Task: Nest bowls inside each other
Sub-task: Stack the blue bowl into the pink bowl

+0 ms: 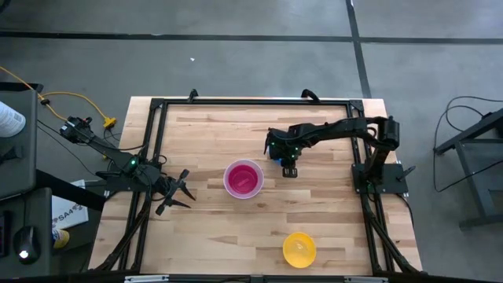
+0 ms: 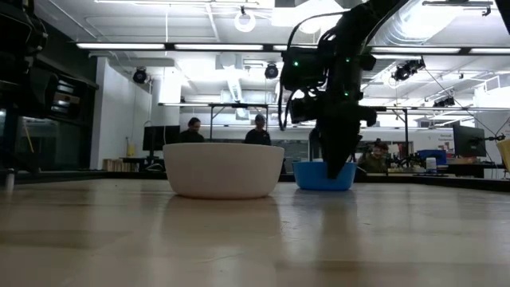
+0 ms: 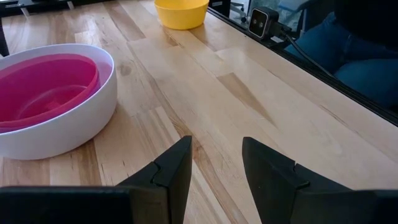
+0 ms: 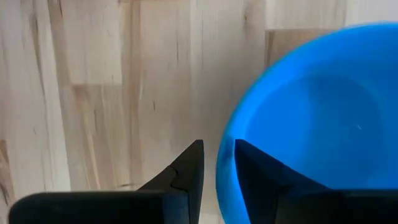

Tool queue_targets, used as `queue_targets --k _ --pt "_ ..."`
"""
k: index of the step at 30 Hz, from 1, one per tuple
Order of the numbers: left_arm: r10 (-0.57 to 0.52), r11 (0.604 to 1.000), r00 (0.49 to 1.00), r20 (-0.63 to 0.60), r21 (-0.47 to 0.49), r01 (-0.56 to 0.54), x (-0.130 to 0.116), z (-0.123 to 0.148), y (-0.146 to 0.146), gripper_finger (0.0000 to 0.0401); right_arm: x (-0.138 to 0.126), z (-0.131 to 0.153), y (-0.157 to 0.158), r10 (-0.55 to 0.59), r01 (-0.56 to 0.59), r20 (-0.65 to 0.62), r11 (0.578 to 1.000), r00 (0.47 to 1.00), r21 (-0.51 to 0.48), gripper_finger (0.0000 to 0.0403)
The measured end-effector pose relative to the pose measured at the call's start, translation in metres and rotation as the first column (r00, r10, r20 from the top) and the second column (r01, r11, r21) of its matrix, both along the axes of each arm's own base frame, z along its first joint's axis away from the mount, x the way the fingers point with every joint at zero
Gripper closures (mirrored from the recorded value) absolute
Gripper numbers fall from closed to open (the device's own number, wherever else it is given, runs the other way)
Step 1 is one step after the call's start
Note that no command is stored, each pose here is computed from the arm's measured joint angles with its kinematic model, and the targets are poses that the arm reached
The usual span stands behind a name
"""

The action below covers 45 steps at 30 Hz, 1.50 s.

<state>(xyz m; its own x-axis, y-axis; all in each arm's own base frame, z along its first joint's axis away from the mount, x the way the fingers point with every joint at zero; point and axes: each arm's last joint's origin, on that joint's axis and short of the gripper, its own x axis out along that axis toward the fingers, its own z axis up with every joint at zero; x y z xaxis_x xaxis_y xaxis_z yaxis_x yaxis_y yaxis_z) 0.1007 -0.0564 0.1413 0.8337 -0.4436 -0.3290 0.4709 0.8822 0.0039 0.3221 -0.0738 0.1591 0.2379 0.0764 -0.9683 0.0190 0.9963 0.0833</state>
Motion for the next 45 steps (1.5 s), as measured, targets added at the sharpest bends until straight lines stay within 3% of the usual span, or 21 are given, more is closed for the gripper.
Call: queue_targets --k 13,23,36,45 --pt "0.0 1.0 1.0 0.0 0.0 0.0 0.0 0.0 0.0 0.026 0.003 -0.001 -0.001 0.001 0.0 0.017 1.0 1.0 -0.015 0.0324" --pt "0.0 1.0 1.0 0.0 0.0 0.0 0.0 0.0 0.0 0.026 0.003 0.001 -0.001 0.003 -0.002 0.02 0.999 1.0 -0.041 0.0394" --pt "0.0 1.0 1.0 0.0 0.0 0.0 0.0 0.0 0.0 0.026 0.002 0.0 -0.001 0.011 -0.01 0.017 0.999 1.0 -0.046 0.0397" --pt "0.0 1.0 1.0 0.001 0.0 0.0 0.0 0.0 0.0 0.026 0.009 0.015 0.006 0.051 -0.055 -0.037 0.991 0.998 -0.125 0.0399"
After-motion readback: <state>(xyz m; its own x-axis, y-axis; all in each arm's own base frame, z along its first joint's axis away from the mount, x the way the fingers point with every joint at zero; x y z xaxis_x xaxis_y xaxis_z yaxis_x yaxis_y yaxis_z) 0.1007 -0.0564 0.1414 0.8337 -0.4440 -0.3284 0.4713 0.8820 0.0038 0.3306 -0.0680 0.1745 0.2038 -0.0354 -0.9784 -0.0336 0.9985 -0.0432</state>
